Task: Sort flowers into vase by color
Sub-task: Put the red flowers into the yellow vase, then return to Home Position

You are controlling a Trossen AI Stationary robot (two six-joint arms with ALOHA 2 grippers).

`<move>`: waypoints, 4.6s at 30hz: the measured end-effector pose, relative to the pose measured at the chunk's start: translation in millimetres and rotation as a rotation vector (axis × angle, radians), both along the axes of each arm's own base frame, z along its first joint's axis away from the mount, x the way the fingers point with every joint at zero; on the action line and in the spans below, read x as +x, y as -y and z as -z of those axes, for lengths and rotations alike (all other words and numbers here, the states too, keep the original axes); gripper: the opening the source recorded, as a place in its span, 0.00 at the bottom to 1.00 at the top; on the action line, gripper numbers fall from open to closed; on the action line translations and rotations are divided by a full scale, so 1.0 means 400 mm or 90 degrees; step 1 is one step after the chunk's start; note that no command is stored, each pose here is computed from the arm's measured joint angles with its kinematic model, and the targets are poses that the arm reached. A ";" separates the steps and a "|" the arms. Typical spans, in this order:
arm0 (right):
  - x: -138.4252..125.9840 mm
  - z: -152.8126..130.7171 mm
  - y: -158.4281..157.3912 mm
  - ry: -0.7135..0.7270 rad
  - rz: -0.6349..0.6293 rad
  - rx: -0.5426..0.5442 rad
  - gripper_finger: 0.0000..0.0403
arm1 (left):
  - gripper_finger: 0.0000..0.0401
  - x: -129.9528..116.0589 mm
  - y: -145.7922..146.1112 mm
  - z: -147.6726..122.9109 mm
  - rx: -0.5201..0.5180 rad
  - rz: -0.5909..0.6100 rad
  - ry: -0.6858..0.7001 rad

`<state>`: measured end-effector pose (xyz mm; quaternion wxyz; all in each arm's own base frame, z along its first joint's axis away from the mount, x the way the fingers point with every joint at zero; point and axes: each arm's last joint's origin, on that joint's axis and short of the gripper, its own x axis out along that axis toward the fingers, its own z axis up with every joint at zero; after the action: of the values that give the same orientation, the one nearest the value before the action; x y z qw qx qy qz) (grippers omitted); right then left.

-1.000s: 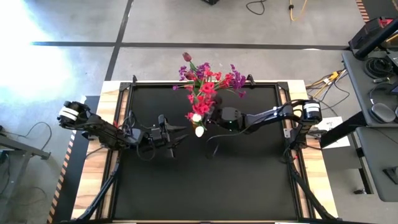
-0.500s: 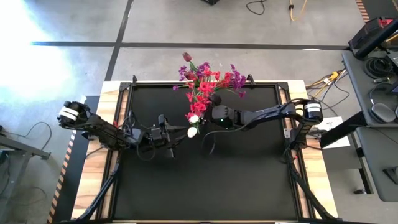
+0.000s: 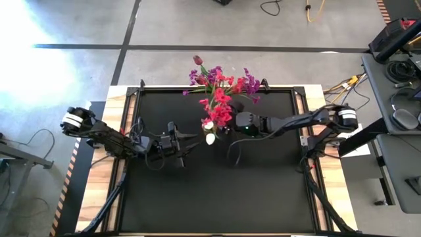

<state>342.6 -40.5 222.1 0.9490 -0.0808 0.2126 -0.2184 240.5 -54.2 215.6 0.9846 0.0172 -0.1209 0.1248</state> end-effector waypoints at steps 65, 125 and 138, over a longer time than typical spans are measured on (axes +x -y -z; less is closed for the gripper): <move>-0.540 0.109 -0.089 0.182 -0.266 -0.022 0.03 | 0.00 -0.211 -0.164 0.140 0.033 0.094 -0.147; -0.607 0.140 -0.055 0.223 -0.048 -0.068 0.03 | 0.00 -0.346 -0.193 0.137 -0.126 -0.064 -0.172; -0.605 0.143 -0.055 0.219 -0.046 -0.056 0.03 | 0.00 -0.334 -0.195 0.154 -0.131 -0.068 -0.222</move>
<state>100.6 -18.5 164.9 0.9742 -0.0913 0.0342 -0.2037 107.1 23.9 153.9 0.9792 -0.0554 0.0658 0.1840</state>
